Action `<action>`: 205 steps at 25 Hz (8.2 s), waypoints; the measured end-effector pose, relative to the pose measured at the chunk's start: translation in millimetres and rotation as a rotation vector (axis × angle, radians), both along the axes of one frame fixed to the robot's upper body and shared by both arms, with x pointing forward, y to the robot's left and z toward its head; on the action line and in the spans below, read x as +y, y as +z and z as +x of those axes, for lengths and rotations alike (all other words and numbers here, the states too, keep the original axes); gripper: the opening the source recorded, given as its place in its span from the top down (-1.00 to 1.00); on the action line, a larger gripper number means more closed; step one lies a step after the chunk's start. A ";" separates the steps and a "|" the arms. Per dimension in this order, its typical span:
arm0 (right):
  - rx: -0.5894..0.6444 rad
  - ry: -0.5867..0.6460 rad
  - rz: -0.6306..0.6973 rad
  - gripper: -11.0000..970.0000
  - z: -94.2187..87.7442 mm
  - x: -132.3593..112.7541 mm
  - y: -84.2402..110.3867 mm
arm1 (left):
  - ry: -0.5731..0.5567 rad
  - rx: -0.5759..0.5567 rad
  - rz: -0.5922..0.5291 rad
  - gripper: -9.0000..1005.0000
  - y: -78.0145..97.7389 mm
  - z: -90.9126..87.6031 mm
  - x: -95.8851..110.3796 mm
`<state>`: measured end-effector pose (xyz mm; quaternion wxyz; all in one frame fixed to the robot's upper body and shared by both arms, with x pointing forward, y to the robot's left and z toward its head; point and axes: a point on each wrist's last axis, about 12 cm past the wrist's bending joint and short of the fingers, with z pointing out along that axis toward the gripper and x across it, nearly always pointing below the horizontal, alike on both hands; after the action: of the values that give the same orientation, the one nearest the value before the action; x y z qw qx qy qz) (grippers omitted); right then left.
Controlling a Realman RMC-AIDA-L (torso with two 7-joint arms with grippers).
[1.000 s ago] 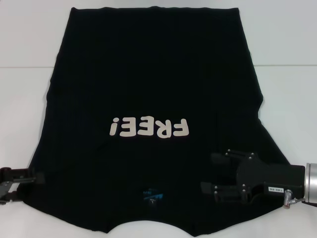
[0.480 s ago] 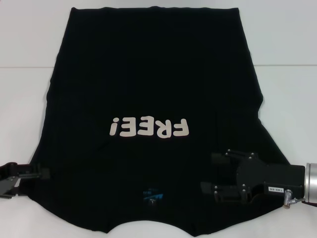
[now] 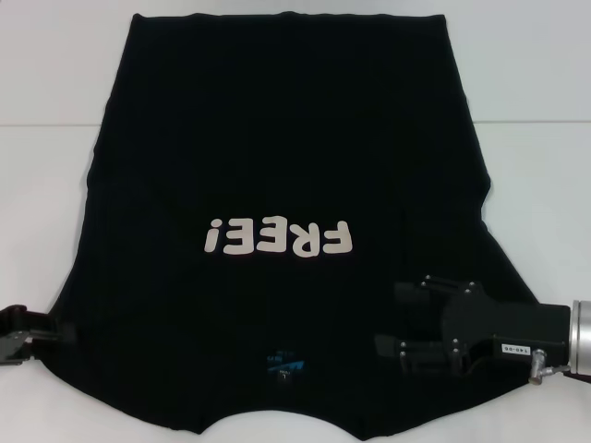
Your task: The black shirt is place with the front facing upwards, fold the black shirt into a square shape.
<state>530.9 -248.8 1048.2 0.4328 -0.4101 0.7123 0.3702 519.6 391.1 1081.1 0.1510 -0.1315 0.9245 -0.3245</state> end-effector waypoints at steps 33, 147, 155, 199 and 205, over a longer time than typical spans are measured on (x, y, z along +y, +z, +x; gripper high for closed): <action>0.737 -0.486 -0.159 -0.84 30.9 -87.5 90.7 | -0.035 -0.017 -0.025 0.93 0.2 -3.0 -2.3; 0.846 -0.514 -0.419 -0.82 49.4 -63.6 58.4 | -0.043 -0.058 -0.030 0.93 9.5 9.8 -5.5; 0.850 -0.489 -0.422 -0.82 48.7 -56.8 57.5 | -0.045 -0.059 -0.031 0.93 9.6 9.8 -5.6; 0.860 -0.411 -0.440 -0.74 49.8 -40.8 55.5 | -0.044 -0.072 -0.034 0.93 11.5 12.1 -6.0; 0.855 -0.393 -0.434 -0.72 49.6 -39.5 55.8 | -0.044 -0.081 -0.039 0.93 12.5 13.5 -6.9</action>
<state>580.5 -288.2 1104.0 0.0696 -0.1609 0.9496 0.2600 533.1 384.2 1093.6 0.1788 -0.1008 0.9137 -0.3507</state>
